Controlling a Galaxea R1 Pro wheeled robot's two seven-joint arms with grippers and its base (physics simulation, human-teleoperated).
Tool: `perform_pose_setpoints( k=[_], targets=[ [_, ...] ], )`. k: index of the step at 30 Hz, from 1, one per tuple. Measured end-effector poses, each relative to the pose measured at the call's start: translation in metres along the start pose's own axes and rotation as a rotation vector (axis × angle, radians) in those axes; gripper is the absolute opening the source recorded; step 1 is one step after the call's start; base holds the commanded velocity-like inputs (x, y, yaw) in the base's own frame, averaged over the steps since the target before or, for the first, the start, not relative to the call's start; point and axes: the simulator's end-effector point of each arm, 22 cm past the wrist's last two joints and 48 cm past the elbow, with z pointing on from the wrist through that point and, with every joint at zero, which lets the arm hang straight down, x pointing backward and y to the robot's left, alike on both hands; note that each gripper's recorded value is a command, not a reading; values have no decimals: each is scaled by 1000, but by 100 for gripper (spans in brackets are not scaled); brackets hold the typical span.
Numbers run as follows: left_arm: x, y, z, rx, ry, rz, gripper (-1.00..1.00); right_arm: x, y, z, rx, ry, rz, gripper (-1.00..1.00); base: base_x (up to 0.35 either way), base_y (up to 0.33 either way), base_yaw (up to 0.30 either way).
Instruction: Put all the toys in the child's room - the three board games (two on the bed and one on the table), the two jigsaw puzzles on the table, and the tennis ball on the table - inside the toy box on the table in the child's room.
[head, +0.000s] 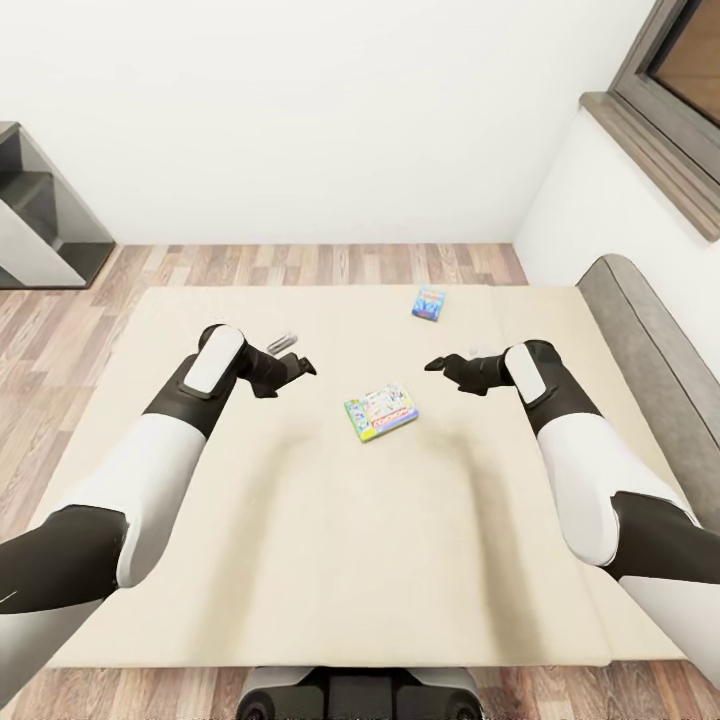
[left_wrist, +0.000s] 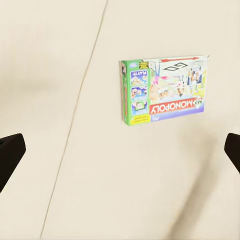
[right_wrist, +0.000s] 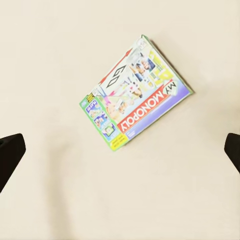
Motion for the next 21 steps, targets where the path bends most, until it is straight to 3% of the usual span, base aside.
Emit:
perform_pose_setpoints(
  k=[15, 21],
  targets=[
    [2, 4, 12, 14, 21, -20, 100, 5, -9, 12, 9, 14, 7, 100, 0, 0, 0],
    [2, 4, 15, 22, 27, -16, 100, -9, -3, 10, 3, -8, -3, 100, 0, 0, 0]
  ],
)
